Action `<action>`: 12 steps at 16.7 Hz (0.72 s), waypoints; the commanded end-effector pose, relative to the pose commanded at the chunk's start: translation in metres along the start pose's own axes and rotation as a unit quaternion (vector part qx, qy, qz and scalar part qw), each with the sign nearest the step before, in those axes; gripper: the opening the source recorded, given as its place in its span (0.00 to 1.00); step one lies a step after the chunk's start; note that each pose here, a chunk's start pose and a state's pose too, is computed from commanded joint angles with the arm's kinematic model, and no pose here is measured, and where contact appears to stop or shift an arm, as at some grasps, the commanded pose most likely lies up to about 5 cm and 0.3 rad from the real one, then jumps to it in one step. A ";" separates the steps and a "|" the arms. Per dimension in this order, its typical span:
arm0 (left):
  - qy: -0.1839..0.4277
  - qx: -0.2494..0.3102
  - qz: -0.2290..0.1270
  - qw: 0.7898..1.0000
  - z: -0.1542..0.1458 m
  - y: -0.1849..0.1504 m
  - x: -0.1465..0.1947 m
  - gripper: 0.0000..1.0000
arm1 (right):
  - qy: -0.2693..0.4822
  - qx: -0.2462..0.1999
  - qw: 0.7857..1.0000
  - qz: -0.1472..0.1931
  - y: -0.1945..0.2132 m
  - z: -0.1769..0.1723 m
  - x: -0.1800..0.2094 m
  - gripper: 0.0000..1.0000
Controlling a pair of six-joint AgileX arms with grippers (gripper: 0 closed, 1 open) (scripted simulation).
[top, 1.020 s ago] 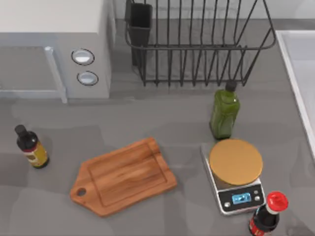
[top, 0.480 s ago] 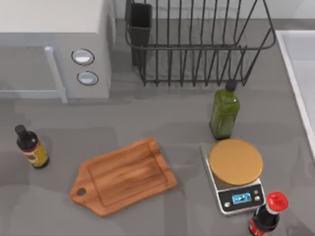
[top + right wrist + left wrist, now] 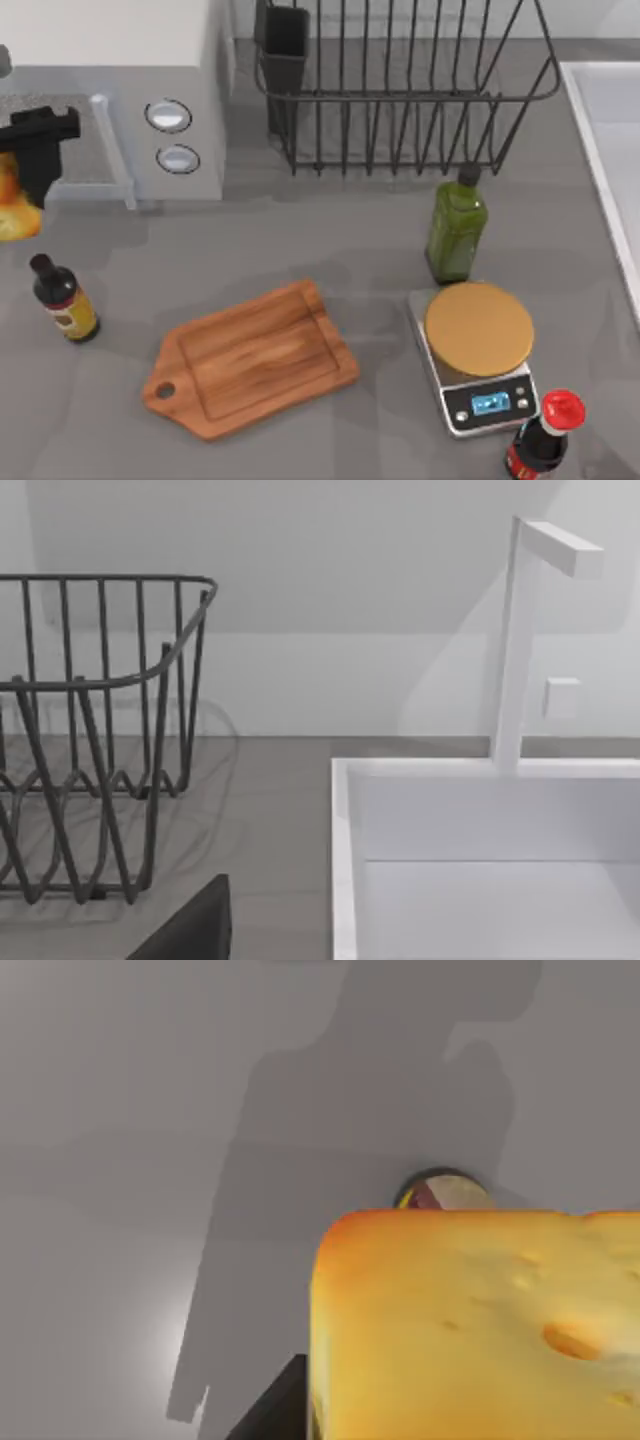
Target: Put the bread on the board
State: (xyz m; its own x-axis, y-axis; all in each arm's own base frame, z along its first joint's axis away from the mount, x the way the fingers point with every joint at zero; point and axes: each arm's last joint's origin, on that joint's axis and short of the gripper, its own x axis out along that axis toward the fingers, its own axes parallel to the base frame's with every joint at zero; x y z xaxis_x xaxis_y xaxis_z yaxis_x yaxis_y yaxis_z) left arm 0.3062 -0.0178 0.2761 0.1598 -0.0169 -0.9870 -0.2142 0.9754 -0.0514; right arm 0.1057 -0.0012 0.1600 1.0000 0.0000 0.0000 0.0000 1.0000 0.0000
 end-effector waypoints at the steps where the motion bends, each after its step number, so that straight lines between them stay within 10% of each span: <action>1: 0.006 -0.034 -0.007 0.999 -0.007 -0.015 -0.002 0.00 | 0.000 0.000 1.000 0.000 0.000 0.000 0.000 1.00; 5: 0.053 -0.207 -0.004 0.977 -0.036 -0.071 0.011 0.00 | 0.000 0.000 1.000 0.000 0.000 0.000 0.000 1.00; 12: 0.070 -0.491 0.063 0.866 -0.074 -0.139 0.066 0.00 | 0.000 0.000 1.000 0.000 0.000 0.000 0.000 1.00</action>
State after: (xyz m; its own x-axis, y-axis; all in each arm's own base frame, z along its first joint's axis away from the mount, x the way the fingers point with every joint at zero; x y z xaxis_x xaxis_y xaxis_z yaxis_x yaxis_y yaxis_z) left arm 0.2749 -0.1708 0.2072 -0.0272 -0.0176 -0.9995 -0.9487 0.3154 0.0203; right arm 0.1057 -0.0012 0.1600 1.0000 0.0000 0.0000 0.0000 1.0000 0.0000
